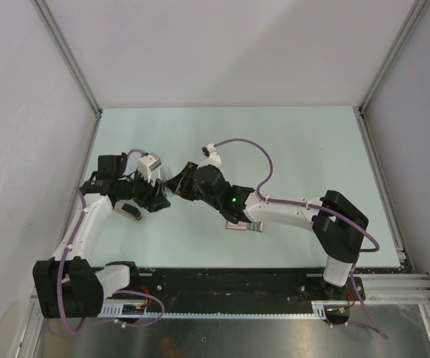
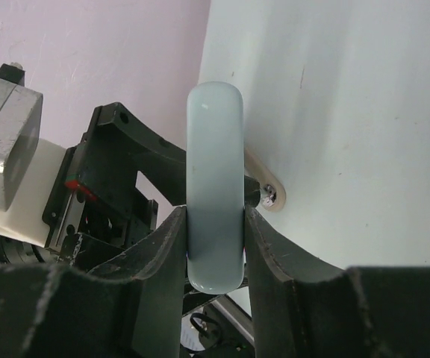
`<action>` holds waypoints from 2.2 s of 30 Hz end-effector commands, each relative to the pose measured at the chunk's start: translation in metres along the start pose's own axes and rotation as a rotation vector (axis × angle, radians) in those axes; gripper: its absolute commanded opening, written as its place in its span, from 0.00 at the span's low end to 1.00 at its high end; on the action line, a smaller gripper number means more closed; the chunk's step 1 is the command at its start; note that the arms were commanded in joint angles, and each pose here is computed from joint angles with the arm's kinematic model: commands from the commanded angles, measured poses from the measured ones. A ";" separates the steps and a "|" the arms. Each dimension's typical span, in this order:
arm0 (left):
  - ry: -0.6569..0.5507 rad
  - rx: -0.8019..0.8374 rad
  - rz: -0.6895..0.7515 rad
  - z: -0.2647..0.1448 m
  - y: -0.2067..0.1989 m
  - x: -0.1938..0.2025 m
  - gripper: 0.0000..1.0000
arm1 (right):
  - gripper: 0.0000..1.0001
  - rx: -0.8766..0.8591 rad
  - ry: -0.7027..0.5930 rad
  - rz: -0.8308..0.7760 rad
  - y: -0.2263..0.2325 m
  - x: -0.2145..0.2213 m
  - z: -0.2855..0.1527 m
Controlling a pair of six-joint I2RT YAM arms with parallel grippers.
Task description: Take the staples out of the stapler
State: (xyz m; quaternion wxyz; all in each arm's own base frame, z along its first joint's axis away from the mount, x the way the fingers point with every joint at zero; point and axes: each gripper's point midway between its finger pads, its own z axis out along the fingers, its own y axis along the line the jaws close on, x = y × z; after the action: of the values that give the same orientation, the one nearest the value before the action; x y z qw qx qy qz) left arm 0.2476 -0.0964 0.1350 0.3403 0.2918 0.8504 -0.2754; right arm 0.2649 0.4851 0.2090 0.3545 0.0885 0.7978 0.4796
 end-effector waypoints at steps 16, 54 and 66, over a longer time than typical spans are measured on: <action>-0.060 -0.035 0.136 -0.013 0.005 -0.018 0.12 | 0.00 -0.086 0.036 0.010 0.019 0.011 -0.007; -0.079 -0.013 0.137 -0.017 -0.006 -0.019 0.07 | 0.08 -0.169 0.095 -0.057 0.017 0.031 0.008; 0.004 -0.141 0.266 -0.021 0.025 -0.011 0.04 | 0.00 -0.161 0.242 -0.199 -0.006 0.043 0.000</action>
State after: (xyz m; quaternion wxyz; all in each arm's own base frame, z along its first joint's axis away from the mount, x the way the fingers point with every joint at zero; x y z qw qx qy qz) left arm 0.2488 -0.0822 0.1422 0.3719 0.3374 0.8356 -0.2226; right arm 0.2428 0.5084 0.1938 0.3126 -0.0144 0.7876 0.5308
